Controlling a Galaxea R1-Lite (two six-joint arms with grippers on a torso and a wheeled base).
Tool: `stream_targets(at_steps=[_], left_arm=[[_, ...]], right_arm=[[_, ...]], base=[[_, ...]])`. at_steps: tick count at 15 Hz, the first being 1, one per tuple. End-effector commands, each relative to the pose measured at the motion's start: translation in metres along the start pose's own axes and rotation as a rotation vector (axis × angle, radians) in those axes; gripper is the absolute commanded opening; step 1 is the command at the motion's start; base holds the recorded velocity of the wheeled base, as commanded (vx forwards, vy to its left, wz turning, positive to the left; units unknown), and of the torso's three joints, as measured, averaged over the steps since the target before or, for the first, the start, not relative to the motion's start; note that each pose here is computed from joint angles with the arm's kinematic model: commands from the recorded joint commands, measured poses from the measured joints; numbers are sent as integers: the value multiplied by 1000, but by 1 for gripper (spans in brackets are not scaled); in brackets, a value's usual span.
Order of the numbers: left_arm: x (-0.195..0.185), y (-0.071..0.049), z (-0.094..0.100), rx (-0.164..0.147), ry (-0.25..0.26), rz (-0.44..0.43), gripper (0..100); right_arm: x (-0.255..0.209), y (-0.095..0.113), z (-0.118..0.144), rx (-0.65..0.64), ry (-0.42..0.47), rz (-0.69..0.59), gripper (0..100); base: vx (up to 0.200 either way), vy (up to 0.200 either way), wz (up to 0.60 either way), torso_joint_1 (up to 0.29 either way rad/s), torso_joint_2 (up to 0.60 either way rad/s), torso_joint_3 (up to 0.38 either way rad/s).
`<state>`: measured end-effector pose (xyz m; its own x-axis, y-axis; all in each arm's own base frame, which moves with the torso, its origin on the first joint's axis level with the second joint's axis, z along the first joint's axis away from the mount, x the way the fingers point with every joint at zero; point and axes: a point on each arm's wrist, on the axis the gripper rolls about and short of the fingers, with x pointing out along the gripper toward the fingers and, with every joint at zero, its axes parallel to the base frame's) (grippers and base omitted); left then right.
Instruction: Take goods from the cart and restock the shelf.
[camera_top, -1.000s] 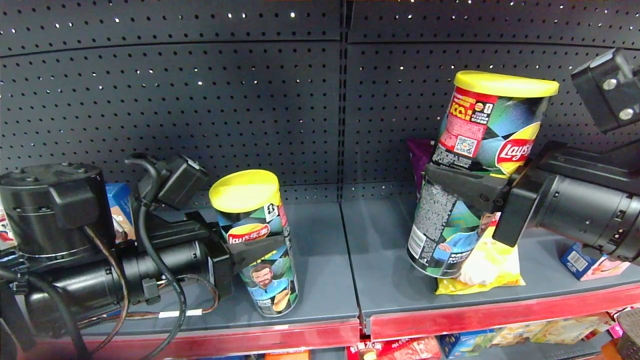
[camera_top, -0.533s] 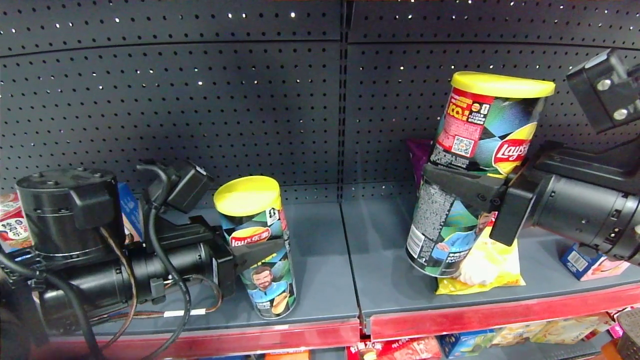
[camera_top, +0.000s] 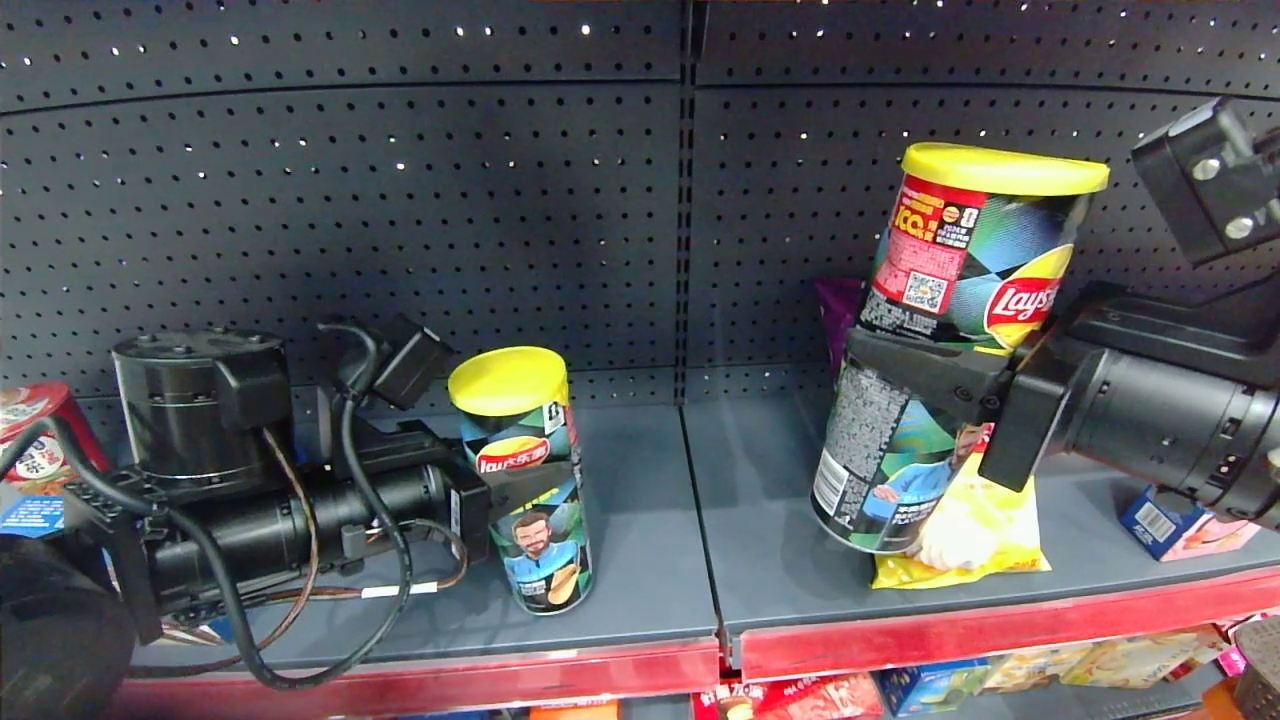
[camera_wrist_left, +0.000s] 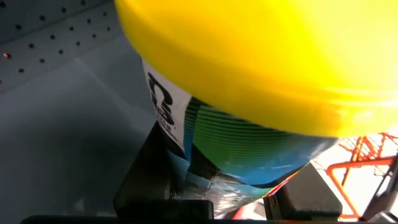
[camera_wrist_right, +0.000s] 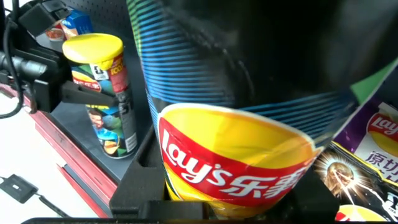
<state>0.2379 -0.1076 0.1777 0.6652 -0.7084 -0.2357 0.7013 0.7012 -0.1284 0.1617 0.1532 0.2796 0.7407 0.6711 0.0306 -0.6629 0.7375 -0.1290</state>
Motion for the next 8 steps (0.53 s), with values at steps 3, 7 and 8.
stream_targets(at_steps=[3,7,8], left_arm=[[8,4,-5,-3,4,2,0],[8,4,-6,-4,7,0,0],[8,4,-6,-2,9,2,0]], right_arm=[[0,0,1,0,-3,0,0],[0,0,0,0,-2,0,0],[0,0,0,0,-2,0,0]], base=[[0,0,0,0,0,0],[0,0,0,0,0,0],[0,0,0,0,0,0]])
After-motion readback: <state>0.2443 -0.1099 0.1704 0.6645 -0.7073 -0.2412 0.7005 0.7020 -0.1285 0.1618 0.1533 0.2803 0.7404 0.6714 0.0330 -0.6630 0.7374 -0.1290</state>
